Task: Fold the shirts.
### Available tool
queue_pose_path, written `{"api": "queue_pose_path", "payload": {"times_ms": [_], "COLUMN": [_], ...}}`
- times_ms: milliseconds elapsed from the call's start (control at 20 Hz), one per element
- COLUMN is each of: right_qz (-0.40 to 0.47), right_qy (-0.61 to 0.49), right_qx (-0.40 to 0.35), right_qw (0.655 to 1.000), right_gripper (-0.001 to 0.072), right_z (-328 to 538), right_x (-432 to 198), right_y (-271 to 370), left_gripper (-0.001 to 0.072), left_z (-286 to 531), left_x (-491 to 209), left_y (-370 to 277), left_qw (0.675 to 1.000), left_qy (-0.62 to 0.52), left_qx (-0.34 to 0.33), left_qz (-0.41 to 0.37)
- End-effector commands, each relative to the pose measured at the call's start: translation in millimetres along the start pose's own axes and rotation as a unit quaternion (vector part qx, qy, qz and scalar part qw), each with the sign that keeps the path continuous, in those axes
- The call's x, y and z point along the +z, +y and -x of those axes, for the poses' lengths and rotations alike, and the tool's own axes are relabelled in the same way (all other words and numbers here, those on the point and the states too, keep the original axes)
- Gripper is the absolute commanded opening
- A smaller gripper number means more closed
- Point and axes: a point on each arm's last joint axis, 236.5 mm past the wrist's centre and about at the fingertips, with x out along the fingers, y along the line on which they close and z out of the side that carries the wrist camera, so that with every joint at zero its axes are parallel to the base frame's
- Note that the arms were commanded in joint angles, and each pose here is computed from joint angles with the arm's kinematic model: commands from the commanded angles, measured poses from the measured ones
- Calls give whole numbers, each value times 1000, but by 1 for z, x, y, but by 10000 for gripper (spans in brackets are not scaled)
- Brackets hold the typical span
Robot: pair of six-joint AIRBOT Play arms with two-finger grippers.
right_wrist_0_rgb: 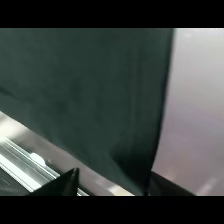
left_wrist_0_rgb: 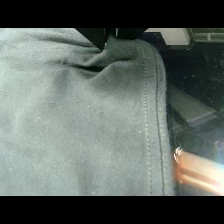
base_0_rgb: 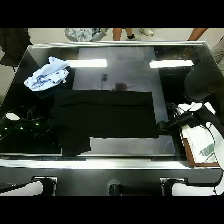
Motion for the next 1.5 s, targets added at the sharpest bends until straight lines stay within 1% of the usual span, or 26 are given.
{"api": "queue_pose_path", "payload": {"times_ms": [0, 50, 100, 150, 250, 350, 450, 500, 550, 600, 650, 700, 750, 800, 850, 900, 950, 1000, 1050, 1100, 1150, 1300, 1450], "right_qz": [-29, -28, -20, -12, 9, 54, 125, 163, 204, 245, 293, 335, 358, 369, 367, 355, 338, 328, 324, 325, 326, 320, 315], "right_qy": [-13, -6, 1, 7, 10, -10, -81, -129, -188, -249, -318, -390, -453, -512, -554, -586, -609, -620, -620, -616, -611, -594, -581], "right_qx": [18, 28, 39, 51, 66, 54, 9, -23, -66, -114, -168, -229, -291, -357, -407, -442, -463, -472, -477, -478, -478, -473, -477], "right_qw": [999, 999, 999, 999, 998, 997, 989, 978, 958, 930, 886, 827, 763, 688, 627, 580, 548, 534, 532, 535, 540, 567, 580], "right_gripper": [381, 359, 323, 51, 46, 45, 45, 45, 46, 46, 46, 46, 47, 47, 47, 47, 46, 47, 47, 46, 47, 47, 47], "right_z": [-12, -12, -11, -10, -8, 8, 53, 88, 135, 186, 247, 313, 373, 433, 476, 507, 524, 529, 526, 520, 513, 499, 495], "right_x": [1, -3, -6, -9, -11, -3, 27, 45, 63, 77, 82, 76, 60, 30, -5, -41, -76, -103, -121, -134, -143, -148, -145], "right_y": [4, 9, 14, 20, 27, 34, 49, 62, 81, 104, 137, 174, 208, 242, 268, 287, 300, 308, 311, 314, 315, 308, 299], "left_gripper": [28, 28, 28, 28, 26, 24, 23, 23, 23, 23, 24, 25, 26, 26, 27, 26, 26, 26, 26, 26, 26, 26, 26], "left_z": [1, 3, 6, 12, 28, 55, 106, 142, 187, 237, 294, 350, 410, 462, 511, 549, 578, 594, 601, 602, 600, 585, 583], "left_x": [-1, 2, 5, 10, 19, 30, 56, 71, 83, 87, 82, 68, 44, 15, -22, -56, -88, -114, -134, -148, -157, -162, -161], "left_y": [-1, -2, -4, -7, -18, -35, -63, -81, -106, -134, -167, -198, -229, -254, -274, -288, -296, -300, -301, -299, -298, -293, -293], "left_qw": [1000, 1000, 1000, 1000, 999, 998, 991, 982, 967, 946, 918, 888, 847, 801, 750, 706, 672, 649, 637, 634, 636, 660, 662], "left_qy": [4, 1, -3, -5, -6, -12, -79, -134, -198, -260, -328, -391, -458, -519, -580, -628, -666, -690, -702, -706, -703, -682, -679], "left_qx": [0, 0, -1, -3, -9, -17, -15, -11, -9, -8, -12, -25, -35, -37, -38, -41, -53, -66, -68, -66, -67, -60, -59], "left_qz": [-8, -10, -12, -17, -33, -58, -103, -129, -161, -194, -222, -242, -269, -295, -317, -325, -320, -313, -312, -310, -310, -310, -311]}}
